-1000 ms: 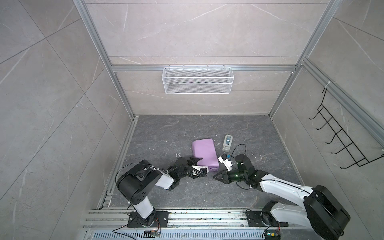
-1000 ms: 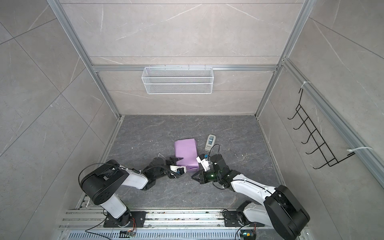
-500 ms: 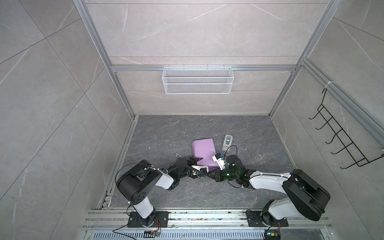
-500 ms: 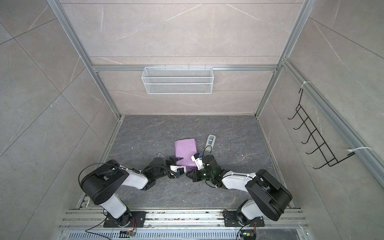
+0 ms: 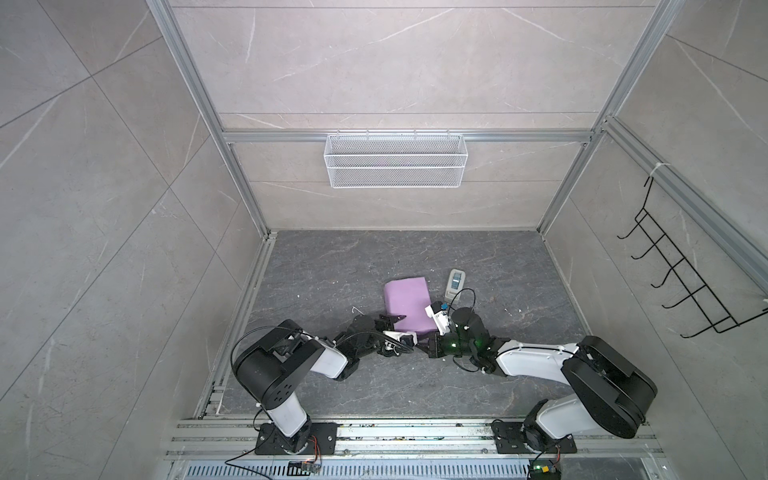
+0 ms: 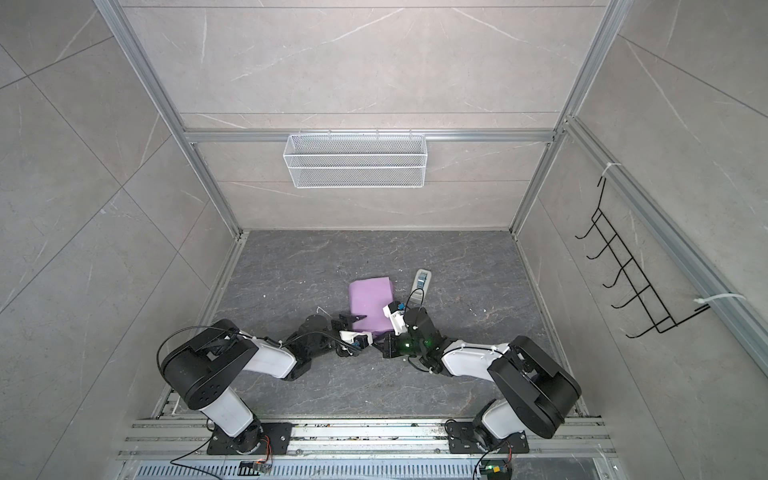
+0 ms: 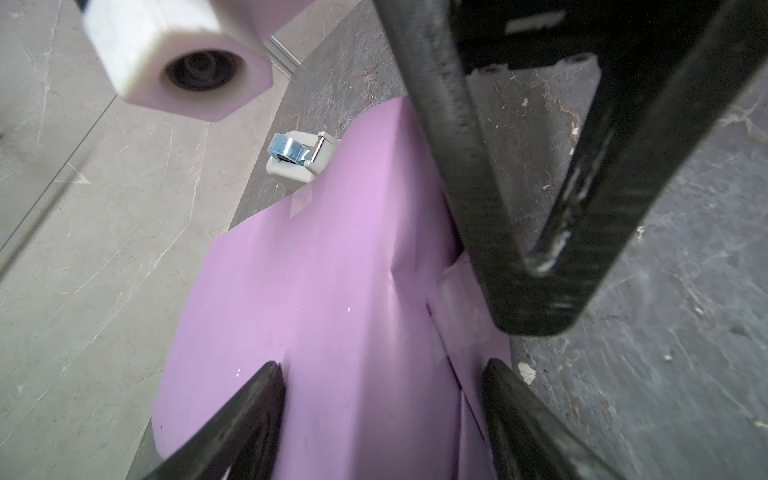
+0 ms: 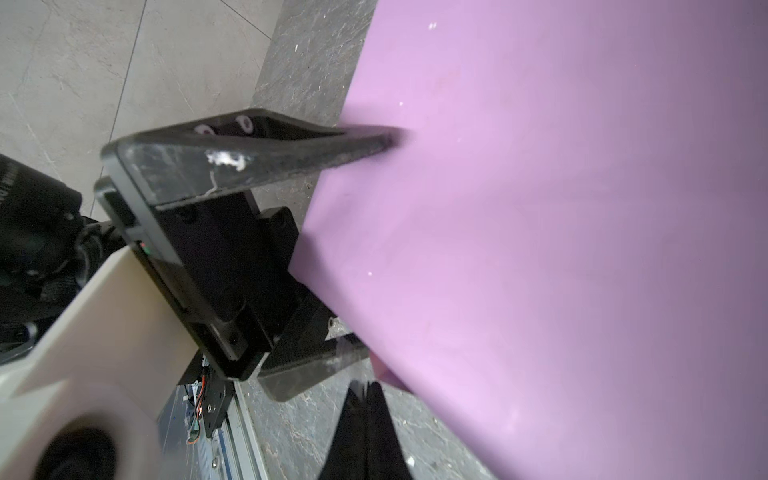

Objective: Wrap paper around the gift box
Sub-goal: 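Carry the right gripper back to the box end beside the left gripper, then press the right gripper on the folded flap while the left gripper holds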

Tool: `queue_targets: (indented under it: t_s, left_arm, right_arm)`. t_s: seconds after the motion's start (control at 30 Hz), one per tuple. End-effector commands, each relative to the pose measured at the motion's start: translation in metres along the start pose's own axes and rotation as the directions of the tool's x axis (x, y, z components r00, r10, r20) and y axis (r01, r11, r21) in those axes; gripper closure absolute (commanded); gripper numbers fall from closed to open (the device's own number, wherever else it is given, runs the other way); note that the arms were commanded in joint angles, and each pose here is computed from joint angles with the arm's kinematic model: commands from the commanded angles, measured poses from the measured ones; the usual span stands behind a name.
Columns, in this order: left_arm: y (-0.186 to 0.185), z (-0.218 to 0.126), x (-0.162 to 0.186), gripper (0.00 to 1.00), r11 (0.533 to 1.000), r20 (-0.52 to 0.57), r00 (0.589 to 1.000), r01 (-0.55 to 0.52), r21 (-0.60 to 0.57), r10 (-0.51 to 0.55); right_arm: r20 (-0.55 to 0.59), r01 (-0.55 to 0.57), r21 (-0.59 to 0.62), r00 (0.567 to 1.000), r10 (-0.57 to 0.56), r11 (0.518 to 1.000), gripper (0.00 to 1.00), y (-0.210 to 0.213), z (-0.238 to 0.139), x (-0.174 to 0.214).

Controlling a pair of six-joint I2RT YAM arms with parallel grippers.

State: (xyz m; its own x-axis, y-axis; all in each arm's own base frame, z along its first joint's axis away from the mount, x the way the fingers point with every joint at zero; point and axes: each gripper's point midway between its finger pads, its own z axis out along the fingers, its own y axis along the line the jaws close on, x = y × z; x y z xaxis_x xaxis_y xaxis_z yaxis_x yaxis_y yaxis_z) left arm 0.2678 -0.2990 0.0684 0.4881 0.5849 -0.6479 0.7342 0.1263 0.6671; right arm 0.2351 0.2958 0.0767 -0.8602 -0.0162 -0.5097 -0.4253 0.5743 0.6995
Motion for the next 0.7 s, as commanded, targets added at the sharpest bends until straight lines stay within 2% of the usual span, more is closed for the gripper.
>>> queue_targets:
  t_s: [0.0,0.67]
  left_arm:
    - [-0.015,0.003,0.017,0.24,0.996,-0.056,0.997,0.062,0.059,-0.059]
    - [-0.017,0.003,0.018,0.24,0.996,-0.060,0.996,0.064,0.064,-0.060]
  right_arm:
    - [0.035,0.000,-0.001,0.999,0.000,1.000,1.00,0.005,0.003,-0.012]
    - [0.040,0.040,-0.058,0.998,-0.038,0.998,1.00,0.021,-0.006,-0.013]
